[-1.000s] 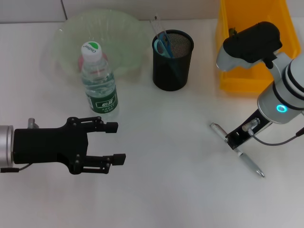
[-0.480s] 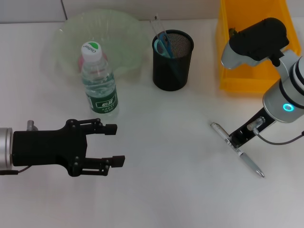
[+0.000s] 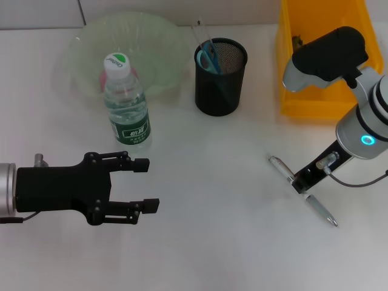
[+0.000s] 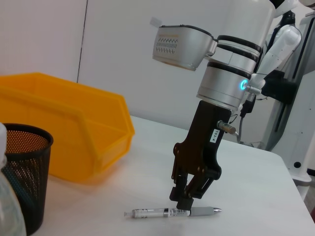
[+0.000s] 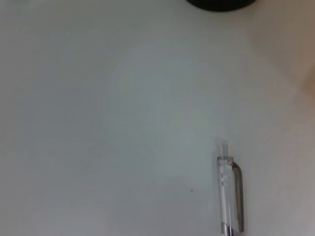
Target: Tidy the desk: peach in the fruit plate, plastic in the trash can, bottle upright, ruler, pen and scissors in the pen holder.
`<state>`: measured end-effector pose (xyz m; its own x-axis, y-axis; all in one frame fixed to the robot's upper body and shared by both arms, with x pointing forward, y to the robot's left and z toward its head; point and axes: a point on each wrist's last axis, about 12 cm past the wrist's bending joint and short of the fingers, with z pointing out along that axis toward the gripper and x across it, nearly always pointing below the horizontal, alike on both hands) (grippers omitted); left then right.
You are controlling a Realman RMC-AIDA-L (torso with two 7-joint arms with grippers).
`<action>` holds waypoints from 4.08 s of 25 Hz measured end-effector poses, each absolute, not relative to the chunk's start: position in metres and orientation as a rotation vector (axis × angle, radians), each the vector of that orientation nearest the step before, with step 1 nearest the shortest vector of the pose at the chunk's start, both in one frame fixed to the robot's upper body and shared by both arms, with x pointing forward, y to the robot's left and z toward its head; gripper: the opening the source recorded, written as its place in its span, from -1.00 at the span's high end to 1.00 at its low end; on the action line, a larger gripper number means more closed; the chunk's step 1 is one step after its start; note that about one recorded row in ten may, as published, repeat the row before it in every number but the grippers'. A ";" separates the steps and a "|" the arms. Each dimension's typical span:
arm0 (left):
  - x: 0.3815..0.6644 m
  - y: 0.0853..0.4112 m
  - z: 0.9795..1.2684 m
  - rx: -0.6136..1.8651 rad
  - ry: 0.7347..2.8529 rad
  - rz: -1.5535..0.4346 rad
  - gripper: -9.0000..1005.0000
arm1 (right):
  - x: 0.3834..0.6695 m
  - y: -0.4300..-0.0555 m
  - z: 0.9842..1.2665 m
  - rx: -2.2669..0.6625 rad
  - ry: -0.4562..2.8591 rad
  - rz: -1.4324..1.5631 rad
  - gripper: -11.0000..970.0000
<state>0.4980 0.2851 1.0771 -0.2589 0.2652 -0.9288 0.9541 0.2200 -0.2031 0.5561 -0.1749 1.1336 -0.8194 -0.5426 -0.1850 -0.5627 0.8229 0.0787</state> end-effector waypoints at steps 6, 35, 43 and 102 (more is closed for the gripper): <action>0.498 0.285 1.077 1.151 1.690 -1.076 -0.61 | 0.557 -0.177 1.128 -0.855 2.866 0.194 0.54; 0.498 0.285 1.076 1.156 1.684 -1.068 -0.61 | 0.557 -0.175 1.119 -0.856 2.873 0.200 0.65; 0.499 0.285 1.077 1.155 1.683 -1.066 -0.61 | 0.557 -0.175 1.124 -0.862 2.846 0.207 0.71; 0.494 0.286 1.073 1.058 1.679 -1.114 -0.61 | 0.553 -0.241 1.109 -0.817 1.505 1.088 -0.41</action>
